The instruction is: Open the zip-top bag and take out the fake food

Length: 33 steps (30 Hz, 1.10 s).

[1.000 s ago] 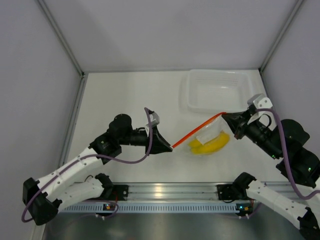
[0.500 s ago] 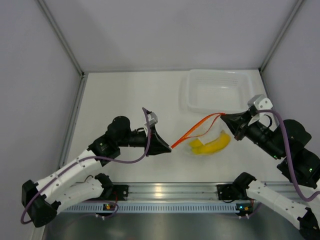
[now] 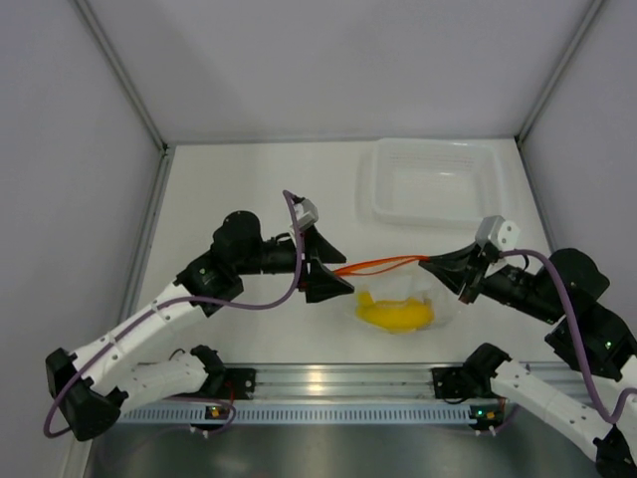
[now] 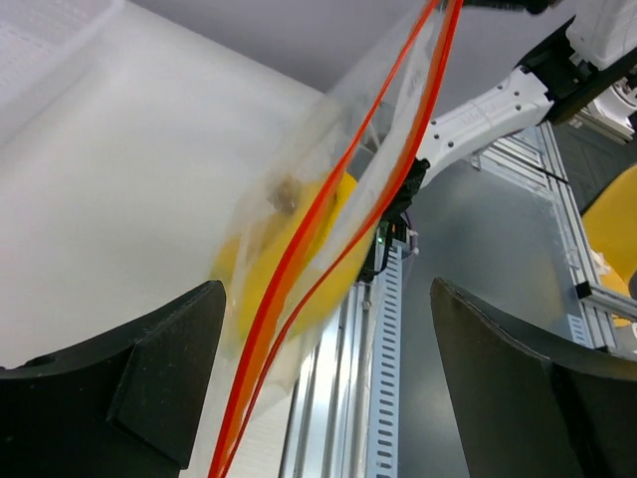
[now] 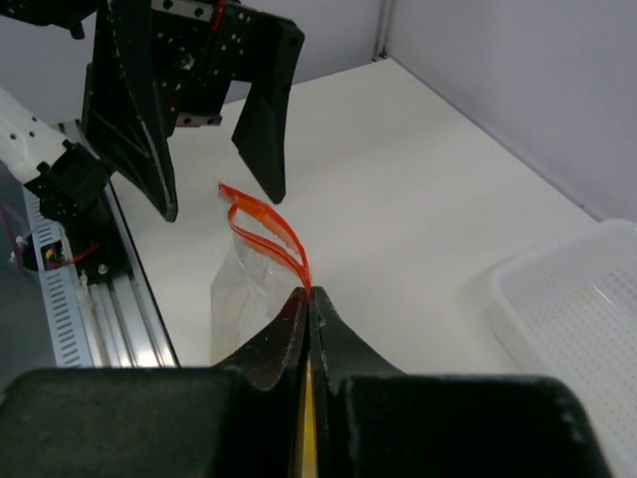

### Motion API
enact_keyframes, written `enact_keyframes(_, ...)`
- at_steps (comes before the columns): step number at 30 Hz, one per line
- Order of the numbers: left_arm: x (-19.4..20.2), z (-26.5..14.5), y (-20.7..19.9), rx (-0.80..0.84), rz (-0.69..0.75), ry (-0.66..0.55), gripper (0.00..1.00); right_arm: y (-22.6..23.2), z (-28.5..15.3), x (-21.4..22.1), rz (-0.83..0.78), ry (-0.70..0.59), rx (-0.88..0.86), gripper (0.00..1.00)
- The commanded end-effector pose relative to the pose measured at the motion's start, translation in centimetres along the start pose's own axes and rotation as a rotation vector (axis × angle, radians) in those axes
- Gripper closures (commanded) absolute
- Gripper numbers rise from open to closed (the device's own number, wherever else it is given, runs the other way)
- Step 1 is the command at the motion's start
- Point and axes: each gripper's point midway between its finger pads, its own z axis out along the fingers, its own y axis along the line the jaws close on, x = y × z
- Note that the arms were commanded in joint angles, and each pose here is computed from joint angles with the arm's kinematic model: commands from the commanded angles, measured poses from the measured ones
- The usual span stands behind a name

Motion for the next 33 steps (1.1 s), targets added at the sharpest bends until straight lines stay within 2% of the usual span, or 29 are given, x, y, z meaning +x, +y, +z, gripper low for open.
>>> enact_keyframes(1, -3.9, 0.1, 0.4, -0.051, 0.100, -0.094, 0.10, 1.0, 0.2, -2.0, -0.066, -0.087, -0.071, 1.00)
enact_keyframes(5, -5.1, 0.6, 1.3, -0.093, 0.116, -0.113, 0.14, 1.4, -0.1, -1.8, -0.084, -0.096, -0.088, 1.00)
enact_keyframes(8, -6.2, 1.2, 1.7, -0.094, 0.134, -0.133, 0.21, 1.5, 0.1, -1.6, -0.083, -0.091, -0.095, 1.00)
enact_keyframes(11, -6.7, 1.6, 1.8, -0.087, 0.140, -0.138, 0.24, 1.7, 0.1, -1.5, -0.086, -0.088, -0.114, 1.00)
enact_keyframes(14, -6.1, 2.2, 1.2, -0.026, 0.136, -0.104, 0.28, 1.7, 0.1, -1.6, -0.088, -0.090, -0.109, 1.00)
enact_keyframes(21, -4.0, 2.2, -0.8, 0.127, 0.135, -0.060, 0.29, 0.8, 0.2, -1.8, -0.068, -0.089, -0.060, 1.00)
enact_keyframes(27, -3.5, 2.2, -1.0, 0.146, 0.124, -0.058, 0.30, 0.8, 0.7, -1.7, -0.058, -0.082, -0.063, 1.00)
enact_keyframes(33, -3.2, 2.4, 0.4, 0.075, 0.116, -0.071, 0.39, 1.8, 0.6, -2.3, -0.064, -0.105, -0.121, 1.00)
